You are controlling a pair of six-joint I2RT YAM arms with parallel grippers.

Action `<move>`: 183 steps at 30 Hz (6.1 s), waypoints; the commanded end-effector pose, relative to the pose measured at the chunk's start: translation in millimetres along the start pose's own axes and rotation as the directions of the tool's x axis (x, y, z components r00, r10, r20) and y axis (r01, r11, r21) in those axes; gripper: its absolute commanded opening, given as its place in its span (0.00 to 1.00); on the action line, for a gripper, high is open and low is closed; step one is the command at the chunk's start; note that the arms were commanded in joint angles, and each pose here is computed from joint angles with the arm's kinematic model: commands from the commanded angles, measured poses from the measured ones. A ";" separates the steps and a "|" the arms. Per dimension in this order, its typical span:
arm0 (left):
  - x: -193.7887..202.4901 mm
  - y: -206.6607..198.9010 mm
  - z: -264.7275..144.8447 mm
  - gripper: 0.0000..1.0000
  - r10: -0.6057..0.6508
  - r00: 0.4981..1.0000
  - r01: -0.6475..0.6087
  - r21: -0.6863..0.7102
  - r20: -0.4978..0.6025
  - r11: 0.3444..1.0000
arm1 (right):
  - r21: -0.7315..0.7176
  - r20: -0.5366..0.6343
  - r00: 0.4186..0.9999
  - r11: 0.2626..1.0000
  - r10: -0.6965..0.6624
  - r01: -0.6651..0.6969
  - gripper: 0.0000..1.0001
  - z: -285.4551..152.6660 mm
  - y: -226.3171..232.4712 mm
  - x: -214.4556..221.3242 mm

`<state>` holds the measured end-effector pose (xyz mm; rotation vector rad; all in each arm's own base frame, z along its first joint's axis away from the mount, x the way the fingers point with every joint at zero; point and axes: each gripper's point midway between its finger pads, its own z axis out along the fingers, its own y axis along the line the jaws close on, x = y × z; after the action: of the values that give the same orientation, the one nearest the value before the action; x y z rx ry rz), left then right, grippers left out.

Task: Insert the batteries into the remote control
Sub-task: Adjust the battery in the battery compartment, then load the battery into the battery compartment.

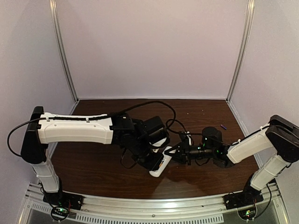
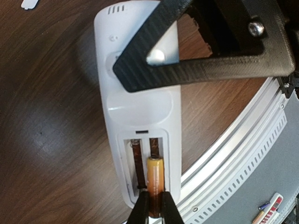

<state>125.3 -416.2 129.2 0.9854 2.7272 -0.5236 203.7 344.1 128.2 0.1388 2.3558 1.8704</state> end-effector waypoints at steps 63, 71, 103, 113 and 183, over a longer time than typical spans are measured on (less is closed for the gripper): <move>-51.1 14.1 -102.2 0.73 0.089 0.886 -0.094 -0.010 0.454 0.995 | -0.075 -0.027 0.999 0.997 -0.027 0.025 0.00 -5.7 16.4 2.0; -21.6 2.6 -152.2 0.87 0.391 0.634 -0.482 -0.054 0.667 0.874 | -0.113 -0.094 0.993 0.992 -0.071 0.060 0.00 -7.2 31.5 12.0; 31.9 -52.7 -74.8 0.28 0.818 0.240 -0.935 -0.103 0.522 0.340 | -0.175 -0.262 0.953 0.978 -0.155 0.112 0.00 4.2 57.6 39.9; 28.0 -54.3 -69.7 0.28 0.826 0.218 -0.938 -0.121 0.520 0.324 | -0.183 -0.277 0.947 0.976 -0.164 0.116 0.00 8.9 60.8 44.9; -16.7 -4.6 -129.4 0.52 0.638 0.403 -0.741 -0.175 0.657 0.648 | -0.211 -0.208 0.939 0.950 -0.272 0.229 0.00 8.8 79.9 34.3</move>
<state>102.7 -383.5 215.8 1.7124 1.3640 -0.7788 156.4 378.1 189.0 -0.3758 2.2655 2.1264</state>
